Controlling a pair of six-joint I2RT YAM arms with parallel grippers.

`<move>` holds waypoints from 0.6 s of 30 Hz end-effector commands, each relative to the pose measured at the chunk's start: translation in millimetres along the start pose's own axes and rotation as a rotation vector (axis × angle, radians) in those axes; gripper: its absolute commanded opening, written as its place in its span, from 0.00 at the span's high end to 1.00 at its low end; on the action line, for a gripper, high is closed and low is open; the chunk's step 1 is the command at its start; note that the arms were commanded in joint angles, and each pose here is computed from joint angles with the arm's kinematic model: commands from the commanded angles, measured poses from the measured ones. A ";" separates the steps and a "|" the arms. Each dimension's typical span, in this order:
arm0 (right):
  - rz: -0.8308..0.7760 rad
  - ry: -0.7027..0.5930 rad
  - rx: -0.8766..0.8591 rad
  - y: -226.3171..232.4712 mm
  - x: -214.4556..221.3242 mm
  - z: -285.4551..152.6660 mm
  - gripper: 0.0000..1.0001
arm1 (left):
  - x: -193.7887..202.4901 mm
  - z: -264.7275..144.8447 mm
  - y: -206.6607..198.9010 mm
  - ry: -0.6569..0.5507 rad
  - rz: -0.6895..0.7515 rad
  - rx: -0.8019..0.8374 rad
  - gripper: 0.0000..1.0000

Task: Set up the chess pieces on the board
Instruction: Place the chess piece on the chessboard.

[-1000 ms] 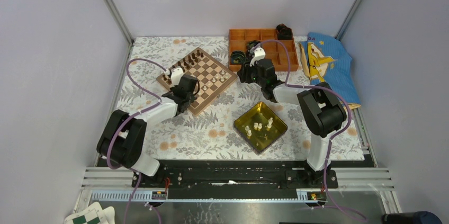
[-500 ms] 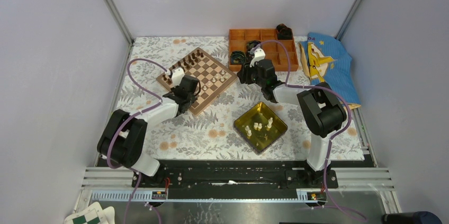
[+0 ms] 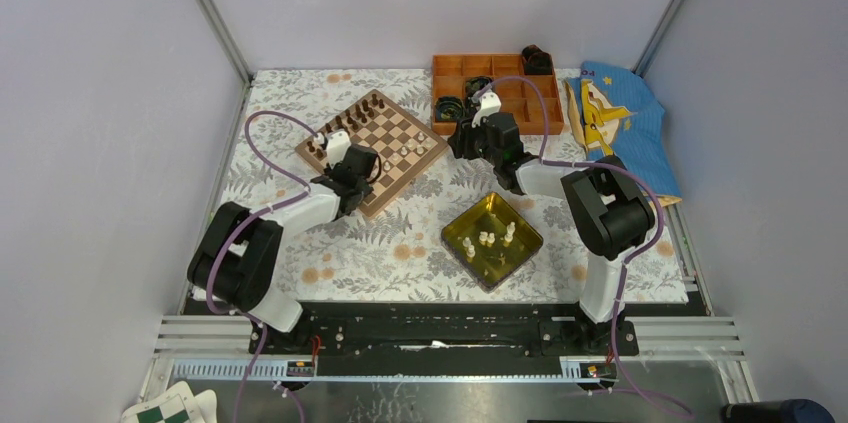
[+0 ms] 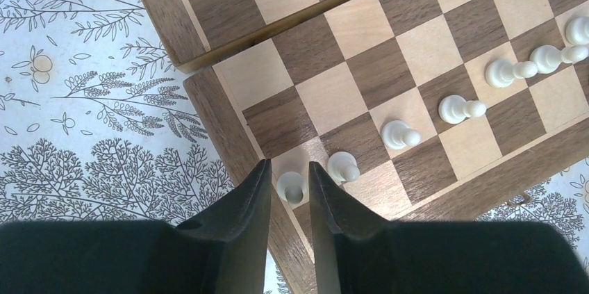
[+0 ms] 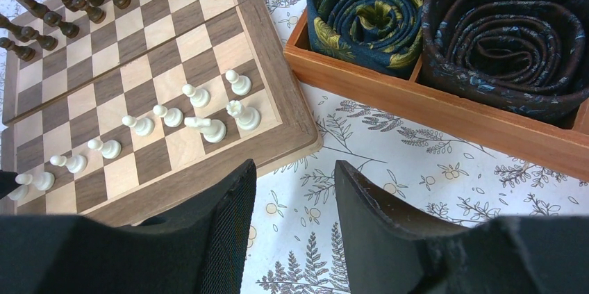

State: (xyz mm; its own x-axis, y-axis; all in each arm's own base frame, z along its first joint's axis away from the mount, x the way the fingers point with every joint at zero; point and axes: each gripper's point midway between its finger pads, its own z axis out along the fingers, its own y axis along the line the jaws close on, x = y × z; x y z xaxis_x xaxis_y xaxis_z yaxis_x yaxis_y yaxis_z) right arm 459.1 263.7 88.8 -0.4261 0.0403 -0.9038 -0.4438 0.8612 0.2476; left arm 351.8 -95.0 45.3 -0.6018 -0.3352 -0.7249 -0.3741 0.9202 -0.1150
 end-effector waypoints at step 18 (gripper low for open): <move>-0.008 -0.116 -0.028 9.6 -47.7 -11.8 0.47 | -13.1 -7.9 -7.8 -0.041 0.004 0.003 0.68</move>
State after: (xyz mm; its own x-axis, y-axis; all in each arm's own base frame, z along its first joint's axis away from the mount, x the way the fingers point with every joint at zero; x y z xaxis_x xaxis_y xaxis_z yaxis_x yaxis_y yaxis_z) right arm 459.3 263.8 97.0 -0.4135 0.0467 -0.9093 -0.4472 0.8595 0.2476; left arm 353.6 -98.7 49.9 -0.5961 -0.3270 -0.7333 -0.3685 0.9229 -0.1119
